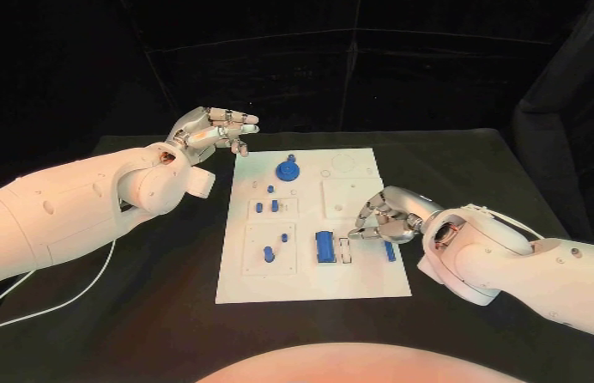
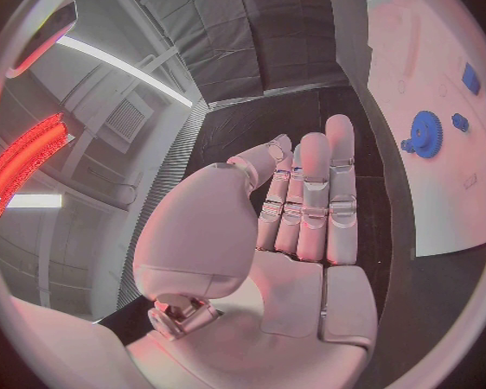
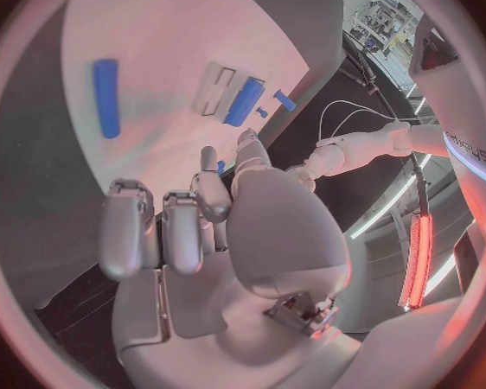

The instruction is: Assemble the parts on the task board

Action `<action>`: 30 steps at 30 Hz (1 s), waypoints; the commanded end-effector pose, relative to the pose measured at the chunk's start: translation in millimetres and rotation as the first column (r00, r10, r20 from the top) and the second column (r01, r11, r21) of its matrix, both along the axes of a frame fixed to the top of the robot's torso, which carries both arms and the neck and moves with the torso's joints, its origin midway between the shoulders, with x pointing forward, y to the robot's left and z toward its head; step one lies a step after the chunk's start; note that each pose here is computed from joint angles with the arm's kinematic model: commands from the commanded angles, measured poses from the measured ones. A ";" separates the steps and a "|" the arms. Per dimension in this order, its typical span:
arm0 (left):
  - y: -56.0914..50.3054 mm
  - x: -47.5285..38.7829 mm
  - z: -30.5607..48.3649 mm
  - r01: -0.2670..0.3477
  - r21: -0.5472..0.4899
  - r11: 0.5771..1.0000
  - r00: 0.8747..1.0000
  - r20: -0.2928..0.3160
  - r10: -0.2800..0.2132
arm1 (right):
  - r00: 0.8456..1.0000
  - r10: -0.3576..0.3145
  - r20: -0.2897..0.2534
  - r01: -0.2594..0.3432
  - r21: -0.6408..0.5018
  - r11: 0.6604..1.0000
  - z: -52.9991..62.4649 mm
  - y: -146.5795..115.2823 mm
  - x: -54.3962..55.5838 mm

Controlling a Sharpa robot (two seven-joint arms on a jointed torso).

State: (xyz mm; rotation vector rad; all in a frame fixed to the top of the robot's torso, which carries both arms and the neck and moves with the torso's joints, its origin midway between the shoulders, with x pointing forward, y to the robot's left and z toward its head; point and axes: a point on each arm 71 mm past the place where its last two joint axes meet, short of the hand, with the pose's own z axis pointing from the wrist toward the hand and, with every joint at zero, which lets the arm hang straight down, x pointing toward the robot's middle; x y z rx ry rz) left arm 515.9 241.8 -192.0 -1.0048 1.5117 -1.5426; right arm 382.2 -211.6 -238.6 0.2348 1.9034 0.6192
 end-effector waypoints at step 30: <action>1.7 -1.3 1.0 0.007 -0.007 1.000 1.000 0.002 -0.007 | 0.994 -0.022 -0.108 -0.017 -0.349 0.937 -15.7 -45.8 0.0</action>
